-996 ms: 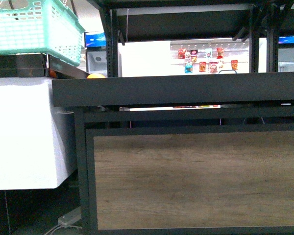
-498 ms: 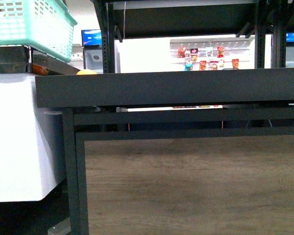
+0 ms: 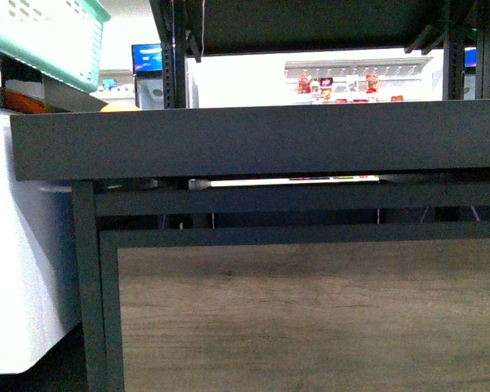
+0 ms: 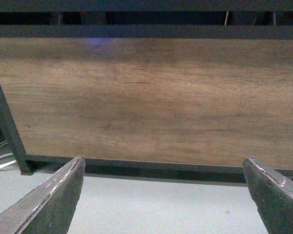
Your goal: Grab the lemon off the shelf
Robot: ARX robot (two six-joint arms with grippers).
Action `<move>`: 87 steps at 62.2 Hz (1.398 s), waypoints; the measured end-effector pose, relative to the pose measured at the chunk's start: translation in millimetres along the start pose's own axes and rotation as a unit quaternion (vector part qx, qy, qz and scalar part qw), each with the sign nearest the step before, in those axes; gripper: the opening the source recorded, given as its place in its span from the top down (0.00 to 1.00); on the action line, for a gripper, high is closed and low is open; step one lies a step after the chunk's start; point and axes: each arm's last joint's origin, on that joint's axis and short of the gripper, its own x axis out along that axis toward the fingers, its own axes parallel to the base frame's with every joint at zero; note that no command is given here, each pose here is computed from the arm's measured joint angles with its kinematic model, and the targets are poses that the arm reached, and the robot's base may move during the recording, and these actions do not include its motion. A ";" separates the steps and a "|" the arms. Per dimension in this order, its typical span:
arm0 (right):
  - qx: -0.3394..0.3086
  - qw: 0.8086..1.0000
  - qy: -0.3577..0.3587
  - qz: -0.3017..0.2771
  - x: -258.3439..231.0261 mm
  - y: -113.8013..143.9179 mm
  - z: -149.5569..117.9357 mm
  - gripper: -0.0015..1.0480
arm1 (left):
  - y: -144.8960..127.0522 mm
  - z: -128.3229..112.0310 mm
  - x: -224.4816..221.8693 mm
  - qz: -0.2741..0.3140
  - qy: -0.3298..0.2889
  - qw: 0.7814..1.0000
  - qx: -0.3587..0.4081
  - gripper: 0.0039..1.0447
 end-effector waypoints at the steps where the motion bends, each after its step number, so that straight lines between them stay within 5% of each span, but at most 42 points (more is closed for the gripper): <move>1: 0.000 1.000 0.000 0.000 0.0 0.0 0.0 0.07 | 0.0 0.0 0.0 0.000 0.000 1.000 0.000 0.08; 87: 0.000 1.000 0.001 -0.001 0.1 0.0 -0.1 0.07 | 0.0 0.1 0.0 0.000 0.000 1.000 0.000 0.08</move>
